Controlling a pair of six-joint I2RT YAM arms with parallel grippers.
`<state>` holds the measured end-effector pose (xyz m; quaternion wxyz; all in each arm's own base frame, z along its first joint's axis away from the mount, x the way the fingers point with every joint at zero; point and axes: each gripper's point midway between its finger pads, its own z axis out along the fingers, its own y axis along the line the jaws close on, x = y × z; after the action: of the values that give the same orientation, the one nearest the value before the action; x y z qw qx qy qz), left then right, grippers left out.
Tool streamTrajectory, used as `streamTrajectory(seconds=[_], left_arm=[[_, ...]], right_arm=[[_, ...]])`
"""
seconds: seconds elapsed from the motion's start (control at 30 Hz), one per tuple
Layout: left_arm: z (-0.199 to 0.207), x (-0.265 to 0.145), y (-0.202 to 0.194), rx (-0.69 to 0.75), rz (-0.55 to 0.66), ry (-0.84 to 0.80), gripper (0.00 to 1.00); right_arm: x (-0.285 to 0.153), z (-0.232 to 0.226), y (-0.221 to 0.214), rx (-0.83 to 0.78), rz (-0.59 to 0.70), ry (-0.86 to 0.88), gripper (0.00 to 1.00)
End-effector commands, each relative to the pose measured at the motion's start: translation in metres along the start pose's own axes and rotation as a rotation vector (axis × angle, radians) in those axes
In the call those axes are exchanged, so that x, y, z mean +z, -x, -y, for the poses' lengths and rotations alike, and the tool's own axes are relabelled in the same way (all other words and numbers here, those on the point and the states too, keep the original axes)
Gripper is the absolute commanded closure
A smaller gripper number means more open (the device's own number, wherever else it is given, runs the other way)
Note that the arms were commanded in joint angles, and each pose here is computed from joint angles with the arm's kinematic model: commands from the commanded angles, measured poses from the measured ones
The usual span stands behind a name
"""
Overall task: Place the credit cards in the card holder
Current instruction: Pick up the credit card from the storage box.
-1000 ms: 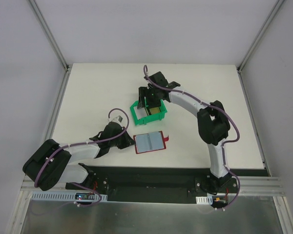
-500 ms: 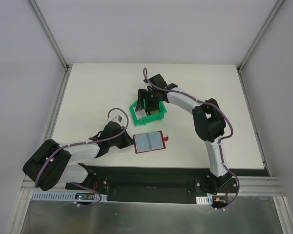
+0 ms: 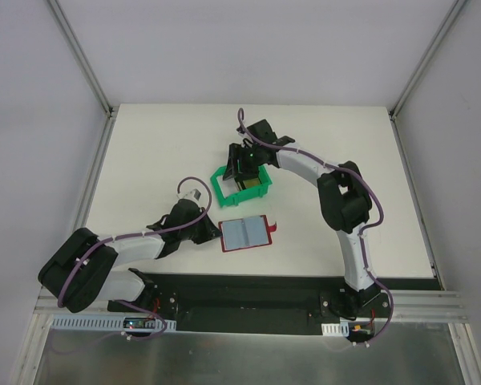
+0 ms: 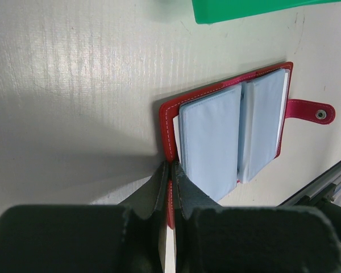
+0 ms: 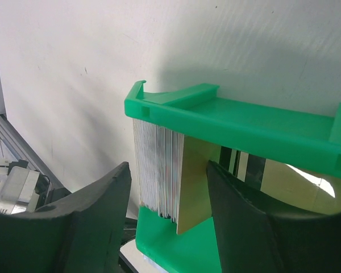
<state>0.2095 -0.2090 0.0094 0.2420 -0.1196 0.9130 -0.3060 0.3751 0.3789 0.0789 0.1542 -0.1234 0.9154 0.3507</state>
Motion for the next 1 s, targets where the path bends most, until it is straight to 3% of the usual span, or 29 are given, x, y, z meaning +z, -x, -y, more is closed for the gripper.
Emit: streamTrajectory(seconds=[0.0, 0.47, 0.83, 0.97], left_arm=[[-0.049, -0.003, -0.023, 0.028, -0.085, 0.177, 1.00], [-0.049, -0.002, -0.024, 0.022, -0.094, 0.180, 1.00], [-0.051, -0.002, -0.028, 0.021, -0.106, 0.182, 1.00], [-0.053, -0.002, -0.029, 0.023, -0.107, 0.186, 1.00]], right_arm=[[-0.017, -0.023, 0.010, -0.026, 0.039, 0.059, 0.44], [-0.027, -0.005, 0.010, -0.058, 0.059, -0.071, 0.87], [-0.046, 0.000, 0.021, -0.104, 0.112, -0.161, 1.00], [-0.066, 0.001, 0.036, -0.152, 0.186, -0.224, 1.00]])
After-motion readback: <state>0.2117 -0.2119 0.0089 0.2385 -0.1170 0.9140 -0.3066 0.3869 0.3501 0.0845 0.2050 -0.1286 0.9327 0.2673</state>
